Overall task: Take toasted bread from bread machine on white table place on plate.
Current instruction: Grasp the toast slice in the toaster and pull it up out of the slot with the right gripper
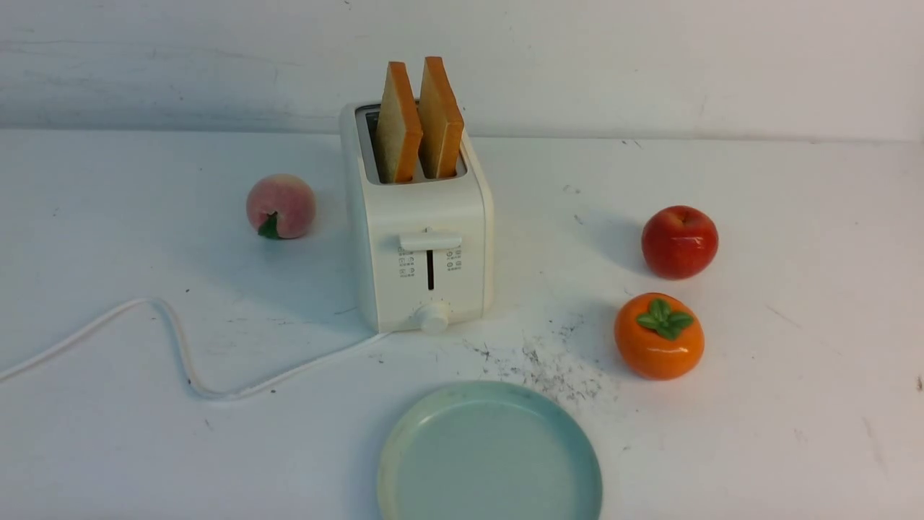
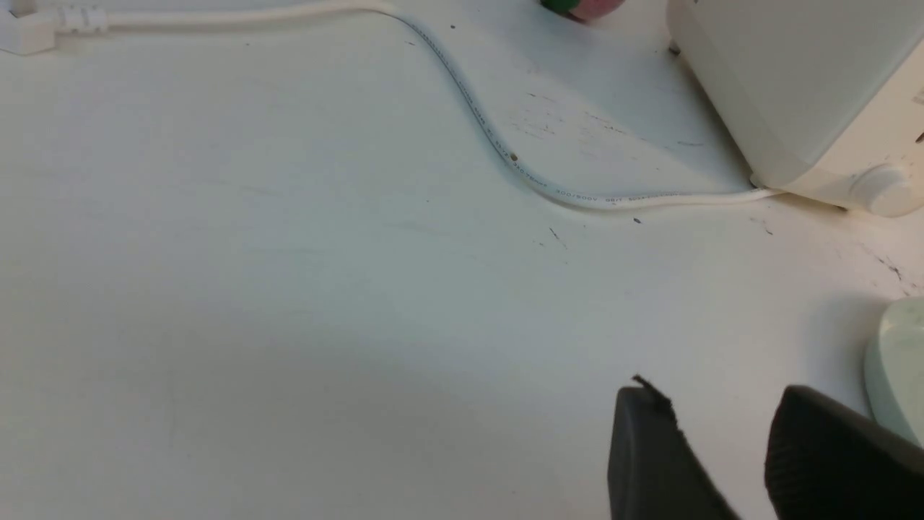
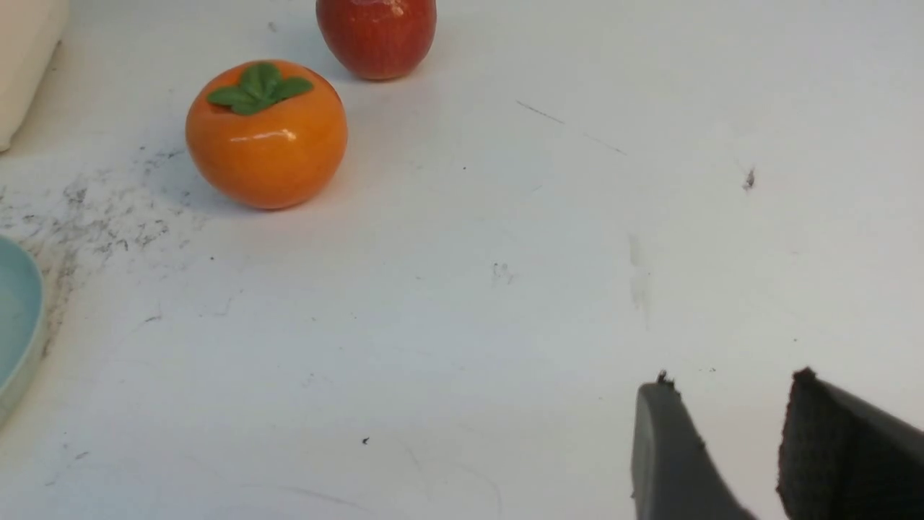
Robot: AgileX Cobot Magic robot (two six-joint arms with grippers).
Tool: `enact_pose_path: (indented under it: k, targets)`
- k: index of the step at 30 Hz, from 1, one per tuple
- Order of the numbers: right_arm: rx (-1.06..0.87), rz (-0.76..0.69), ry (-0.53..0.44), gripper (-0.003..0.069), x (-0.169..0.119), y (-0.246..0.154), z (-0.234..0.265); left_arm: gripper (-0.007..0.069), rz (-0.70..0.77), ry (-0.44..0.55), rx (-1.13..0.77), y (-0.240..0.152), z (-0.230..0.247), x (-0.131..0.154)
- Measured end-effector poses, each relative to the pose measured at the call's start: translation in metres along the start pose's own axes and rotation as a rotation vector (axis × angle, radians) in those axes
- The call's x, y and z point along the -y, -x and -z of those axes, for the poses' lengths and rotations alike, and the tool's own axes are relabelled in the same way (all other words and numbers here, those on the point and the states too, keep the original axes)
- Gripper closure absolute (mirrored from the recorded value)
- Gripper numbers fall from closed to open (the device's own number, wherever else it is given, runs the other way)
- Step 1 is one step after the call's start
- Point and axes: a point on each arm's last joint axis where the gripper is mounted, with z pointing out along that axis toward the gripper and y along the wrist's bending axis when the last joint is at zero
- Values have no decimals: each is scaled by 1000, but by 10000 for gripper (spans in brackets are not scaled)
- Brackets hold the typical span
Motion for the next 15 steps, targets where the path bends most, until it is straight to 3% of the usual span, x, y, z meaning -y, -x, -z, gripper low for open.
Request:
enact_pose_path:
  k: [5, 8, 9, 12, 15]
  targets:
    - [11, 100, -24, 417, 2, 1, 0, 387, 12, -3, 1, 0, 0, 0]
    - [34, 50, -15, 417, 1, 1, -1, 387, 164, -35, -16, -1, 0, 3]
    - [43, -40, 4, 417, 0, 2, -1, 387, 232, -48, -24, -2, 0, 5]
    - [64, -562, 116, 417, -8, 6, -1, 387, 520, -105, -62, -3, 1, 11]
    - [75, -981, 204, 417, -12, 11, 1, 387, 686, -142, -89, -3, 1, 15]
